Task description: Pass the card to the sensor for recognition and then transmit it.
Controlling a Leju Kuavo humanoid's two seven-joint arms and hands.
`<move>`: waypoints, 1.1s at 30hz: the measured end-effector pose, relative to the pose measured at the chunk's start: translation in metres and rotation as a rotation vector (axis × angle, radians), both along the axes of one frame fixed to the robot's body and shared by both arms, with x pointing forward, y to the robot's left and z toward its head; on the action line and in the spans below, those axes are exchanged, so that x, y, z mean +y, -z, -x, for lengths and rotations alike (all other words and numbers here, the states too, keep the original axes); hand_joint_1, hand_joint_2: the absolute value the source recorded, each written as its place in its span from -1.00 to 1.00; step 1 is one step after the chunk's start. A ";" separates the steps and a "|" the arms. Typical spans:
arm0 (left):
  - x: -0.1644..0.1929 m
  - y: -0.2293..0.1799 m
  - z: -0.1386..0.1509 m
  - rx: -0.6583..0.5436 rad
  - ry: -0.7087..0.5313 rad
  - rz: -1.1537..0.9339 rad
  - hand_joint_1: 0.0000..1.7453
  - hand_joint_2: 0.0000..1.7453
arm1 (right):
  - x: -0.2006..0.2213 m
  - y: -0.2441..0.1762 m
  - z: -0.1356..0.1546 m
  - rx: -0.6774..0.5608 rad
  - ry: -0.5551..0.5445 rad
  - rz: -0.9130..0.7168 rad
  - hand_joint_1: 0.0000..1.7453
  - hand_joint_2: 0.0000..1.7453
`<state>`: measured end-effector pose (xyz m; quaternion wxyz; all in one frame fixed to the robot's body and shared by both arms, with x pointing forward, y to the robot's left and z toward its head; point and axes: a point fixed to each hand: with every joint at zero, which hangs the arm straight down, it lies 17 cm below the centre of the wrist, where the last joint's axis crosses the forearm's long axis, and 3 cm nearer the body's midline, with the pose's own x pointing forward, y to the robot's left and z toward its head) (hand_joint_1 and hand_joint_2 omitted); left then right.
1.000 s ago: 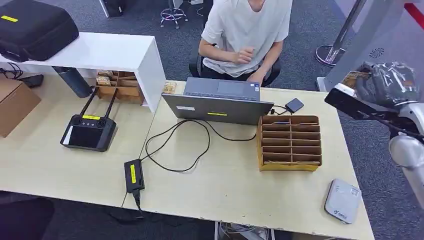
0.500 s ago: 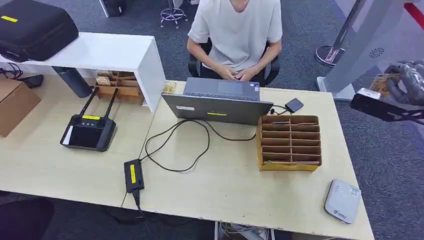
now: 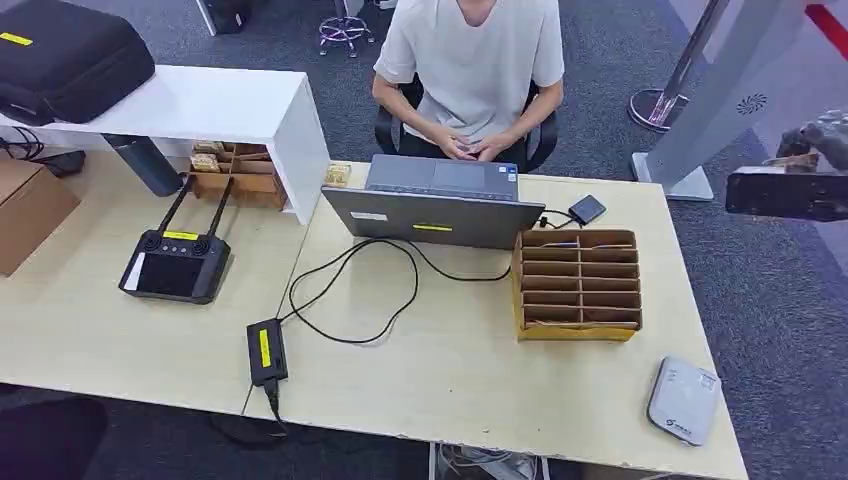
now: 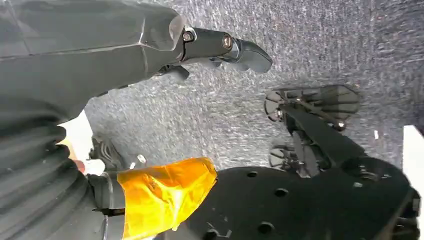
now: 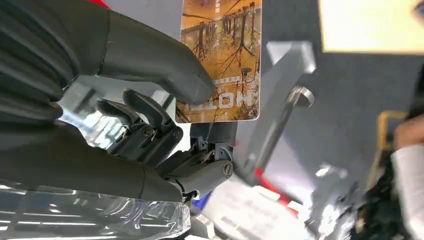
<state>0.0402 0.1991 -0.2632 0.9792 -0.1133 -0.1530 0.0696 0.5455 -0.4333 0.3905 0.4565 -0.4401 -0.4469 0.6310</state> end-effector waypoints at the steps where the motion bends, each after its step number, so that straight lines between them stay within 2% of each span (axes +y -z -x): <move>1: 0.000 0.000 0.000 0.000 -0.006 0.000 -1.00 1.00 | 0.008 -0.006 0.002 0.022 -0.010 -0.006 1.00 1.00; 5: 0.001 0.000 0.001 0.005 -0.028 0.002 -1.00 1.00 | 0.032 -0.021 0.011 0.090 -0.044 0.010 1.00 1.00; 13: 0.000 0.000 0.002 0.010 -0.053 0.006 -1.00 1.00 | 0.035 0.017 0.027 0.215 -0.048 0.107 1.00 1.00; 33: 0.002 0.002 0.005 0.020 -0.024 -0.006 -1.00 1.00 | -0.039 0.131 0.080 0.386 0.053 0.120 1.00 1.00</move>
